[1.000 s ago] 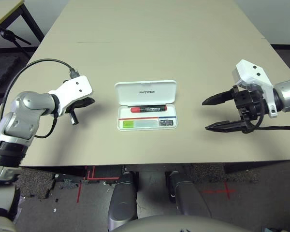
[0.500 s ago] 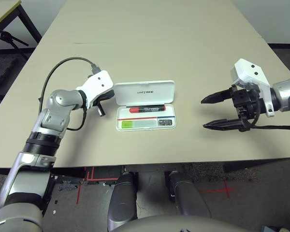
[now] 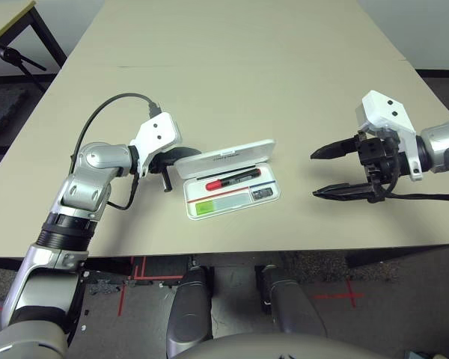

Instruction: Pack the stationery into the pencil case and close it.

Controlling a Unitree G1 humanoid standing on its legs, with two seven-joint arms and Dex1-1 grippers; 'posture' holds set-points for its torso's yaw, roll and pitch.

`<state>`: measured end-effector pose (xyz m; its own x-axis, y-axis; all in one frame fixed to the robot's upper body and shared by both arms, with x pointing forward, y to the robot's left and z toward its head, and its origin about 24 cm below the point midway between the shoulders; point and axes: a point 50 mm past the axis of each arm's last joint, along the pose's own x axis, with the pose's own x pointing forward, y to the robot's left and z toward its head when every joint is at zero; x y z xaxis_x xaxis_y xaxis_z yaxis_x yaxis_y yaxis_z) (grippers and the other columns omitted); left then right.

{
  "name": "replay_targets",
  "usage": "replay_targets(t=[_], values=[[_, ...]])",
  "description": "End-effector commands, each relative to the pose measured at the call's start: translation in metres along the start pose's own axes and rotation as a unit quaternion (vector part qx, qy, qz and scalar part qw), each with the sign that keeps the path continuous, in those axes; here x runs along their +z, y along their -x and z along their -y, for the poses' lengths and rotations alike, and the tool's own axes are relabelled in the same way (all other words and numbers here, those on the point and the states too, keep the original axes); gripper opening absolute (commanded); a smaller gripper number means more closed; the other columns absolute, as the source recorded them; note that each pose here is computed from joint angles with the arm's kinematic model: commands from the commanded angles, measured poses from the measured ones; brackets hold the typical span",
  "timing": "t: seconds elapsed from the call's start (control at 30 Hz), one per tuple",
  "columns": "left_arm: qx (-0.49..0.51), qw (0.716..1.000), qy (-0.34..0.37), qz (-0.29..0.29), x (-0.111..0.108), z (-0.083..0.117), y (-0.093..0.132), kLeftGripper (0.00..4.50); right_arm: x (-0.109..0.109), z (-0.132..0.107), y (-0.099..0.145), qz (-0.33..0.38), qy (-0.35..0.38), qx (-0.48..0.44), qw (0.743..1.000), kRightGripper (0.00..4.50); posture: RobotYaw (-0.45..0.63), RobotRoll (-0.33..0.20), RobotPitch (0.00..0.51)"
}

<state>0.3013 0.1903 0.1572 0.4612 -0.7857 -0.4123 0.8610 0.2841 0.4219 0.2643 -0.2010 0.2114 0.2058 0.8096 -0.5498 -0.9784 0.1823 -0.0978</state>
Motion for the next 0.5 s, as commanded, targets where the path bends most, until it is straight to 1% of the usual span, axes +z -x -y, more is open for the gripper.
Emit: replay_targets(t=[0.03, 0.23, 0.37, 0.5], values=[[-0.021, 1.000, -0.006, 0.001, 0.003, 0.007, -0.002, 0.02, 0.001, -0.001, -0.004, -0.003, 0.006, 0.006, 1.000, 4.50, -0.07, 0.000, 0.156], [-0.053, 0.998, -0.014, 0.010, 0.009, 0.022, -0.015, 0.02, 0.000, 0.001, -0.005, -0.008, 0.009, 0.006, 1.000, 4.50, -0.06, 0.000, 0.152], [-0.081, 0.997, -0.012, 0.004, 0.006, 0.036, -0.026, 0.02, -0.001, 0.001, -0.007, -0.010, 0.010, 0.006, 1.000, 4.50, -0.06, 0.000, 0.152], [-0.101, 0.995, -0.014, -0.001, 0.005, 0.046, -0.032, 0.02, -0.002, 0.002, -0.008, -0.012, 0.010, 0.006, 1.000, 4.50, -0.06, 0.000, 0.149]])
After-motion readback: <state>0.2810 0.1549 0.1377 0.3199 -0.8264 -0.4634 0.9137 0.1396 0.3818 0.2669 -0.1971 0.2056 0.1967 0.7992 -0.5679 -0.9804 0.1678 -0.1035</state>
